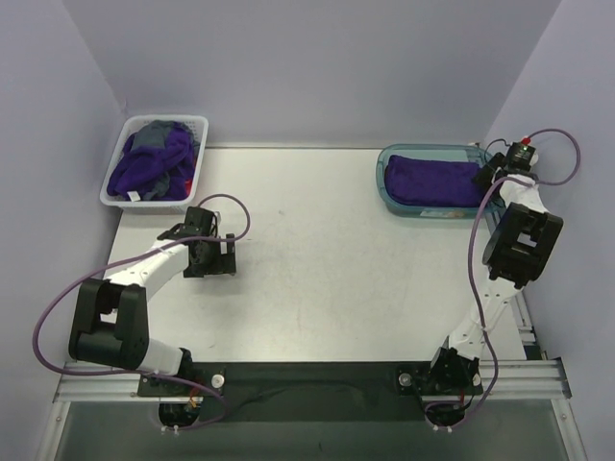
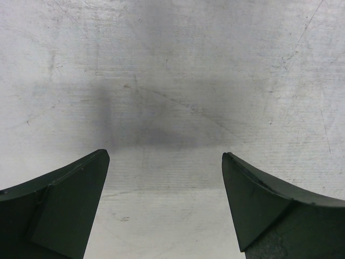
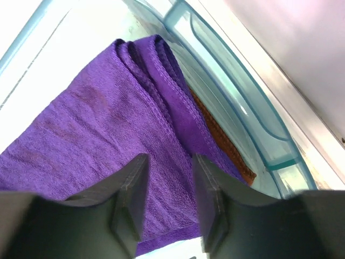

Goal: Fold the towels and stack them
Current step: Neatly place the folded towel into the bin

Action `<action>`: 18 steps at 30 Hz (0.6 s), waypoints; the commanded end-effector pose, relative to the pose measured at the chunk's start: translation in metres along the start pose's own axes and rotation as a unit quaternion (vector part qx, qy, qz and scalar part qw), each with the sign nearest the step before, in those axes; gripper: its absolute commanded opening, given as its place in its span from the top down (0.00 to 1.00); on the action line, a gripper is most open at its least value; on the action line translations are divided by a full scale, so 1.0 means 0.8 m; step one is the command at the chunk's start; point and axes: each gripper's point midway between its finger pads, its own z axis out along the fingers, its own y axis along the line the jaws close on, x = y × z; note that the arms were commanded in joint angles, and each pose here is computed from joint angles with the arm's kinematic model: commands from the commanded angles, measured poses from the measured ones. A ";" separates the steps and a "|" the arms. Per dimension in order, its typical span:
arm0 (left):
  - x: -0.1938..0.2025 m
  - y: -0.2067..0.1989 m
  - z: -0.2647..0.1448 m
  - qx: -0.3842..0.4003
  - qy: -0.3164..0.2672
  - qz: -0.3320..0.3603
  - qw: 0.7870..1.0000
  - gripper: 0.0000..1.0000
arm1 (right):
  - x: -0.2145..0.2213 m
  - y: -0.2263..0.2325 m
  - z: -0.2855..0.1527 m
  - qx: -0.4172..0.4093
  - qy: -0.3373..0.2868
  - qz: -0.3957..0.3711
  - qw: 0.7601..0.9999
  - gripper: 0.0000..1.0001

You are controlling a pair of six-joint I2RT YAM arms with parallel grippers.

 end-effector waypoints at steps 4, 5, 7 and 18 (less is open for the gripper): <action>-0.042 -0.014 -0.031 0.029 -0.069 -0.002 0.997 0.03 | -0.063 0.064 -0.099 -0.019 -0.087 -0.091 0.992 0.43; -0.046 -0.015 -0.040 0.032 -0.083 -0.003 0.996 0.02 | -0.065 0.070 -0.115 -0.018 -0.097 -0.101 0.990 0.38; -0.054 -0.016 -0.050 0.037 -0.102 -0.006 0.994 0.03 | -0.066 0.093 -0.167 -0.018 -0.125 -0.122 0.984 0.24; -0.092 -0.005 -0.230 0.048 -0.278 -0.037 0.959 0.03 | 0.014 0.057 -0.457 -0.043 -0.219 -0.083 0.971 0.00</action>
